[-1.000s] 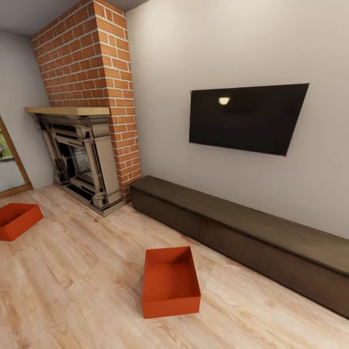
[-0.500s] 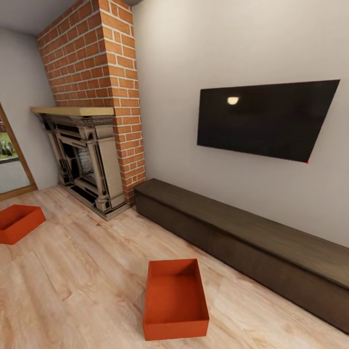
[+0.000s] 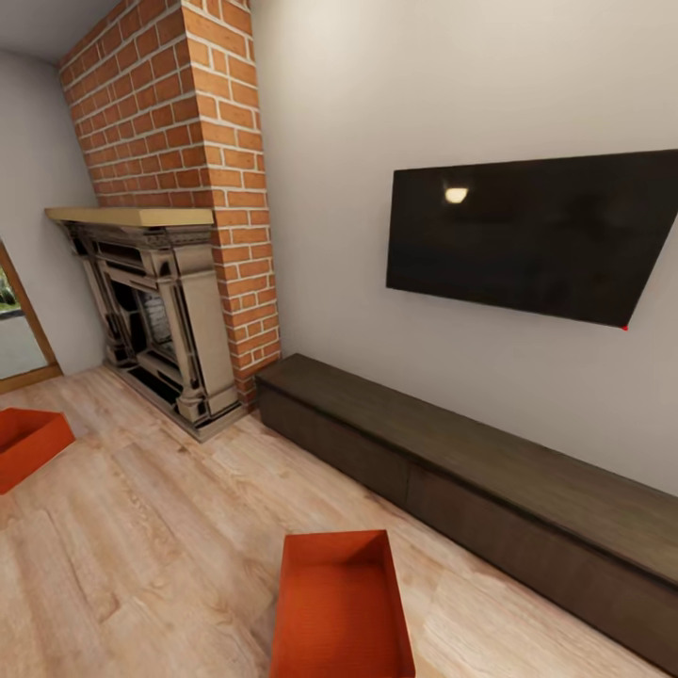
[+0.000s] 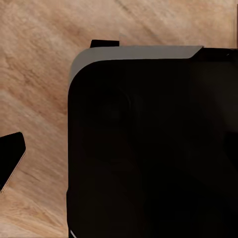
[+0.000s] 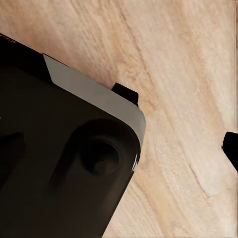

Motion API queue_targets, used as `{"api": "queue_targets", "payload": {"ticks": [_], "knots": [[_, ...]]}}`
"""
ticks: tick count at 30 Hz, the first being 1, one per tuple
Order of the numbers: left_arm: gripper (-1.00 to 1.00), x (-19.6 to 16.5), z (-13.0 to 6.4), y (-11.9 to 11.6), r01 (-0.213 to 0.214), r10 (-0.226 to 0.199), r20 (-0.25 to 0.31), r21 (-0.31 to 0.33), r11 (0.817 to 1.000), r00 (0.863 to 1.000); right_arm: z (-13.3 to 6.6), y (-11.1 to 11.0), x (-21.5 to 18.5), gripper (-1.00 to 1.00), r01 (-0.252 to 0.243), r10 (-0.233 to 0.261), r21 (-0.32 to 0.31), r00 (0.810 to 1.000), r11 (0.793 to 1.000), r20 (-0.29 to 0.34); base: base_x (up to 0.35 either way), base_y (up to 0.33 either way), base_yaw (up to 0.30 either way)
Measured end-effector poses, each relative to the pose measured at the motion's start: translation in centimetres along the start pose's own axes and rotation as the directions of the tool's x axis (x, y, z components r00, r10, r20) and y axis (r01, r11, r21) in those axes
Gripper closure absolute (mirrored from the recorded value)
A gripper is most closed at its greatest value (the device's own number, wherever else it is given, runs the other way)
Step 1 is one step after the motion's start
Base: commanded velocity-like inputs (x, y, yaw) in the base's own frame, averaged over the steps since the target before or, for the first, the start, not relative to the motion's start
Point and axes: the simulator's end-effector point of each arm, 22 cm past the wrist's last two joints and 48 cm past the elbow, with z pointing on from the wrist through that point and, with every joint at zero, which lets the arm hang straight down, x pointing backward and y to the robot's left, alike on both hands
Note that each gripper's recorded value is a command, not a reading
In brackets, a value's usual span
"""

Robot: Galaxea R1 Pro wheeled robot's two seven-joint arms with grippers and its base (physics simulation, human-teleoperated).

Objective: Move the two storage containers from the living room to the garage. In the garage, place one container on the floor and stack the other container on top of it (either order is fine).

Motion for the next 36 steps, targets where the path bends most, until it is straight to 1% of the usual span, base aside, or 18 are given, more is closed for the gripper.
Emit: {"api": "queue_targets", "payload": {"ticks": [11, 18, 33, 36], "knots": [[-1.00, -0.05, 0.00, 0.00, 0.000, 0.000, 0.002, 0.000, 1.000, 1.000, 0.00, 0.01, -0.01, -1.00, 0.000, 0.000, 0.000, 1.000, 1.000, 0.000, 0.305, 0.000, 0.000], [-1.00, -0.12, 0.02, 0.11, 0.002, -0.002, 0.003, -0.002, 1.000, 1.000, 0.02, 0.00, -0.02, -1.00, 0.000, 0.000, 0.000, 1.000, 1.000, 0.000, 0.035, -0.012, 0.000], [-1.00, -0.11, 0.02, 0.00, 0.001, -0.001, 0.003, 0.000, 1.000, 1.000, 0.02, 0.09, -0.06, -1.00, 0.000, 0.000, -0.001, 1.000, 1.000, 0.000, 0.002, -0.257, 0.001], [-1.00, -0.12, 0.02, 0.05, 0.001, -0.001, 0.003, -0.001, 1.000, 1.000, 0.02, 0.10, -0.06, -1.00, -0.001, 0.001, -0.001, 1.000, 1.000, 0.000, 0.006, -0.124, 0.105]]}}
